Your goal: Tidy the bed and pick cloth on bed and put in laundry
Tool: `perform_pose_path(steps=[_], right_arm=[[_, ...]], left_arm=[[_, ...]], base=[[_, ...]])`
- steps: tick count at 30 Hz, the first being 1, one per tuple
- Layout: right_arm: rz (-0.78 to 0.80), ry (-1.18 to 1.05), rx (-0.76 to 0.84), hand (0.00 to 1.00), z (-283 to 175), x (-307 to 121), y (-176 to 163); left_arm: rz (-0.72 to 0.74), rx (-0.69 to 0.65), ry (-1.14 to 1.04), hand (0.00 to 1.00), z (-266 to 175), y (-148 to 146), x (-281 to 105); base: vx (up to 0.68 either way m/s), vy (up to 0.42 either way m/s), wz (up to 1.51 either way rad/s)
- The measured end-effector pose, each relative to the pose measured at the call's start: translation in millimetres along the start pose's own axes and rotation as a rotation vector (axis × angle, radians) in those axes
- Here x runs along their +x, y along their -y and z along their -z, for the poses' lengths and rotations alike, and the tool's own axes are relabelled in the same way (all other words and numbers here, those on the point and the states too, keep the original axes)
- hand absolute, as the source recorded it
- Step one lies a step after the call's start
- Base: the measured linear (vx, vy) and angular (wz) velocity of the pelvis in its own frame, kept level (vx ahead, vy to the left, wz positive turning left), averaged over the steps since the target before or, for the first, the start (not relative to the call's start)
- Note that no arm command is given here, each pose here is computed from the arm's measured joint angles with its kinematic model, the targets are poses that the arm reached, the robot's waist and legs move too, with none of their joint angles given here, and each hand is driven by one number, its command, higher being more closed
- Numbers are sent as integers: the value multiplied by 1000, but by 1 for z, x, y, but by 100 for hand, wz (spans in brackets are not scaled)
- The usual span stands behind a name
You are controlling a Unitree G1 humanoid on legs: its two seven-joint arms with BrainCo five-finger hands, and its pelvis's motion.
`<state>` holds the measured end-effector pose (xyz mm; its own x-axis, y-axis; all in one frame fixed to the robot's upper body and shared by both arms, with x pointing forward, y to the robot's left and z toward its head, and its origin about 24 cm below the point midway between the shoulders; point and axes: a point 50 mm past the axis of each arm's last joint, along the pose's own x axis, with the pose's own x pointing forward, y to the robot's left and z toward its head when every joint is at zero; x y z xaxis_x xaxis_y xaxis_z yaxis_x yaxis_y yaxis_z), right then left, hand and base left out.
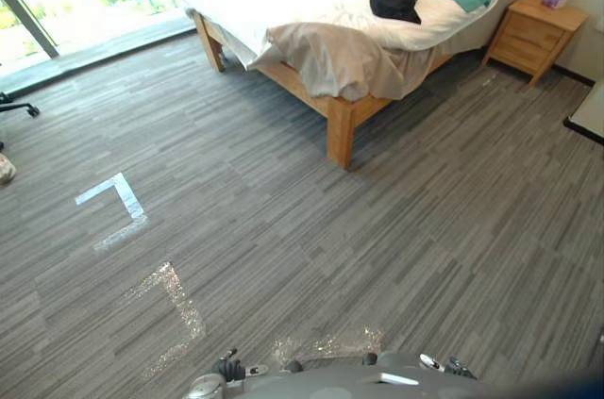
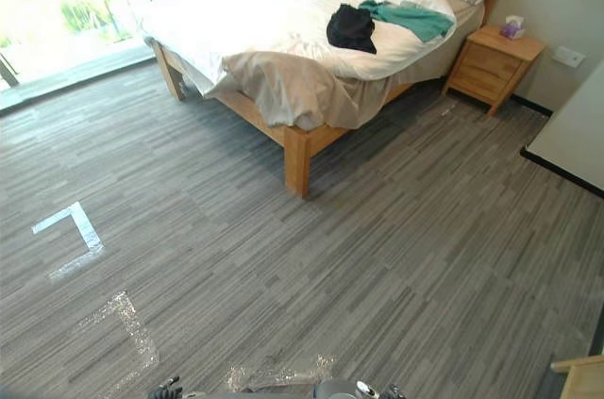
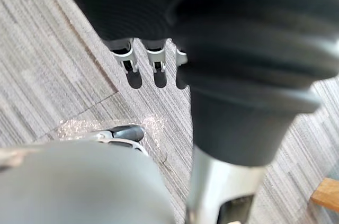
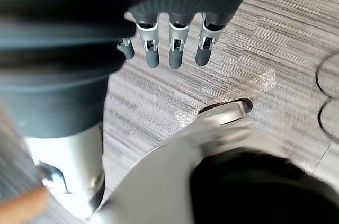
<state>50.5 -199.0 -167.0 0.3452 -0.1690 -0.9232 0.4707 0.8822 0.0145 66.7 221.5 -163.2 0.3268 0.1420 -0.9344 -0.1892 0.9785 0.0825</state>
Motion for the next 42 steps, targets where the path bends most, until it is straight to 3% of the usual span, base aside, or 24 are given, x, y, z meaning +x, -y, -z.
perform_pose_path(steps=[7, 11, 14, 20, 24, 31, 37, 42], right_arm=[[27, 20, 182, 0, -1, -1, 6], [27, 4, 167, 0, 10, -5, 5], [82, 30, 139, 0, 12, -9, 21], [125, 21, 159, 0, 10, -6, 28], [74, 66, 157, 0, -11, 2, 18], [-7, 171, 160, 0, -29, 1, 1], [-110, 162, 55, 0, -15, -2, -33], [-53, 154, 45, 0, -21, 2, -23]], left_arm=[[2, 19, 23, 0, -17, 11, 4], [-11, 32, 31, 0, -18, 5, 3], [18, 39, 4, 0, -5, 20, 3], [-30, -223, 86, 0, -12, 26, 2], [24, -212, 202, 0, -32, 41, 1], [42, -240, 274, 0, -43, 47, -2], [-12, -232, 279, 0, -48, 25, -1], [-3, -152, 201, 0, -31, 27, 1]], base=[[145, -74, -19], [346, -250, -41], [524, -384, -34], [514, -325, -12], [506, -124, -42], [464, 194, -92], [520, 280, -20], [380, 291, 41]])
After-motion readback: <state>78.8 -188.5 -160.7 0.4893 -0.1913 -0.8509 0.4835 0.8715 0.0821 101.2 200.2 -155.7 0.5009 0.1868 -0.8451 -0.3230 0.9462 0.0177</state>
